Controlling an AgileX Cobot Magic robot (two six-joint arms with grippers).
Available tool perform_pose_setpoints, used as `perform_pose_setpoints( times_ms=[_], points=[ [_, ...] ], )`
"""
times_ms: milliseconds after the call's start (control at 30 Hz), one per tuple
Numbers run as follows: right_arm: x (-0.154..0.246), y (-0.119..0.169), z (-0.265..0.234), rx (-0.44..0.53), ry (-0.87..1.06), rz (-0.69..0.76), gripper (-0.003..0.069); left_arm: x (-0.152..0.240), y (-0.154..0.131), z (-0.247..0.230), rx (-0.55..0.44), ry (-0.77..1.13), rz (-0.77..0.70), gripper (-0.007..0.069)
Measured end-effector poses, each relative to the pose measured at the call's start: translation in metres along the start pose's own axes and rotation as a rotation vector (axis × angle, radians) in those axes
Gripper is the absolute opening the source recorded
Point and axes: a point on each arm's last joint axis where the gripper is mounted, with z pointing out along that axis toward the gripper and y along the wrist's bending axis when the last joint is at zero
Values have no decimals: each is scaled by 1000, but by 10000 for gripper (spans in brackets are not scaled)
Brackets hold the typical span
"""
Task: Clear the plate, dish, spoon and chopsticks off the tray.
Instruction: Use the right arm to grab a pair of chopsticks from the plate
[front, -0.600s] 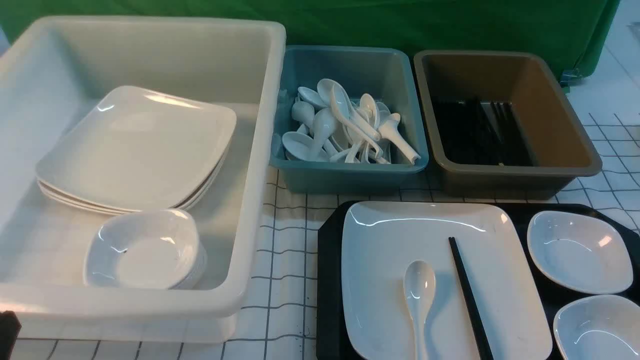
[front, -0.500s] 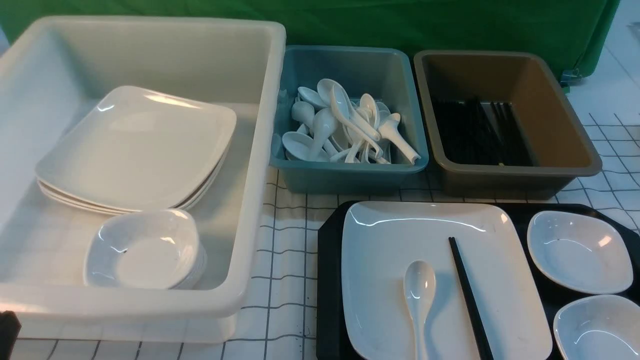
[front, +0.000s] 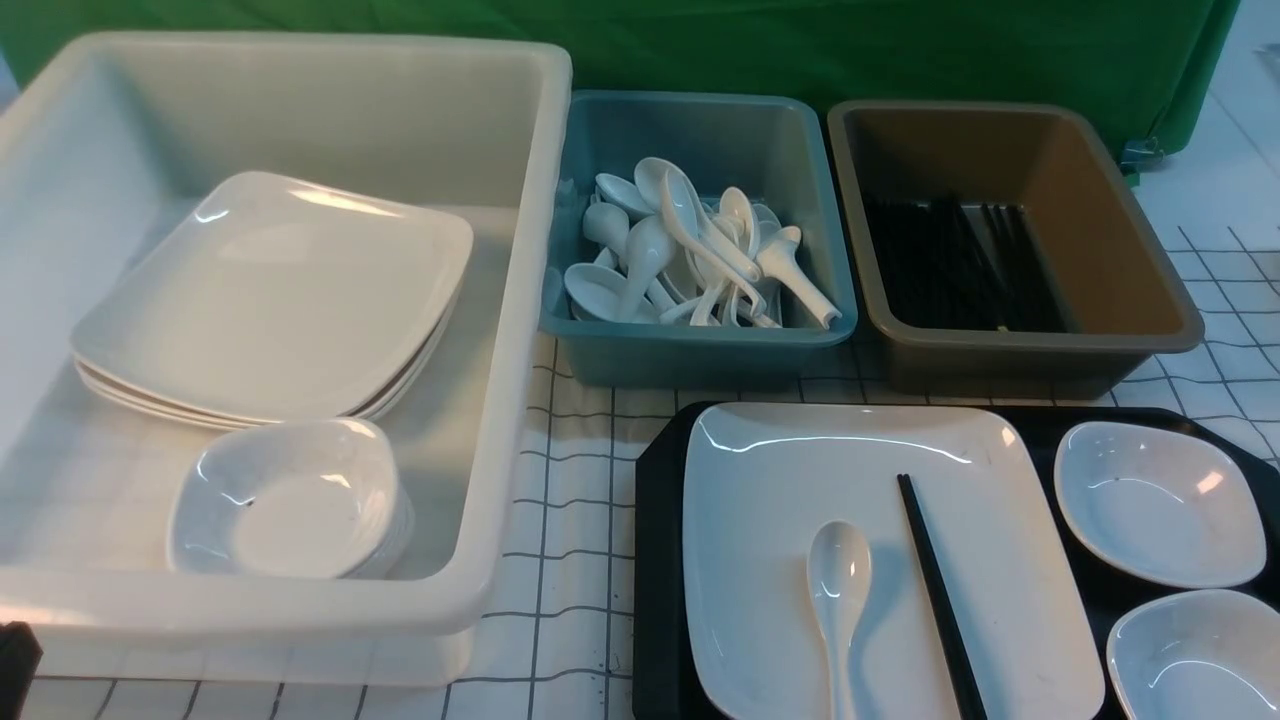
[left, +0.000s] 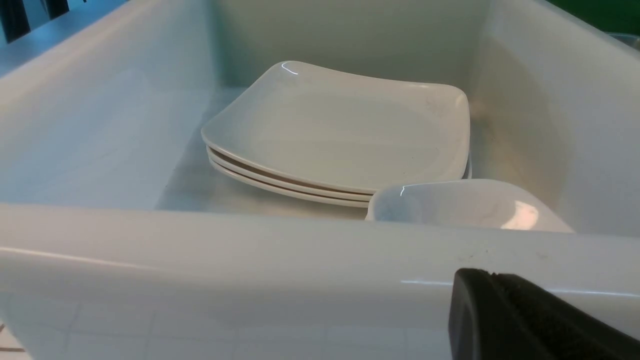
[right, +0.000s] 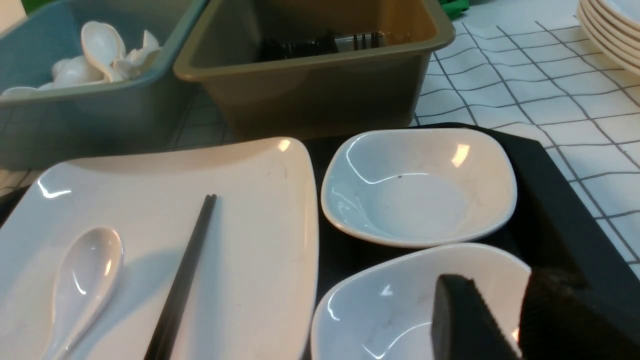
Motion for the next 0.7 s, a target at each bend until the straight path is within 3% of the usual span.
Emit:
perform_pose_setpoints(
  times_ms=[633,700],
  points=[
    [-1,0,0,0,-6,0,244,0,0,0,0,0,0,22],
    [-1,1,0,-8,-16,59,244,0,0,0,0,0,0,22]
  ],
)
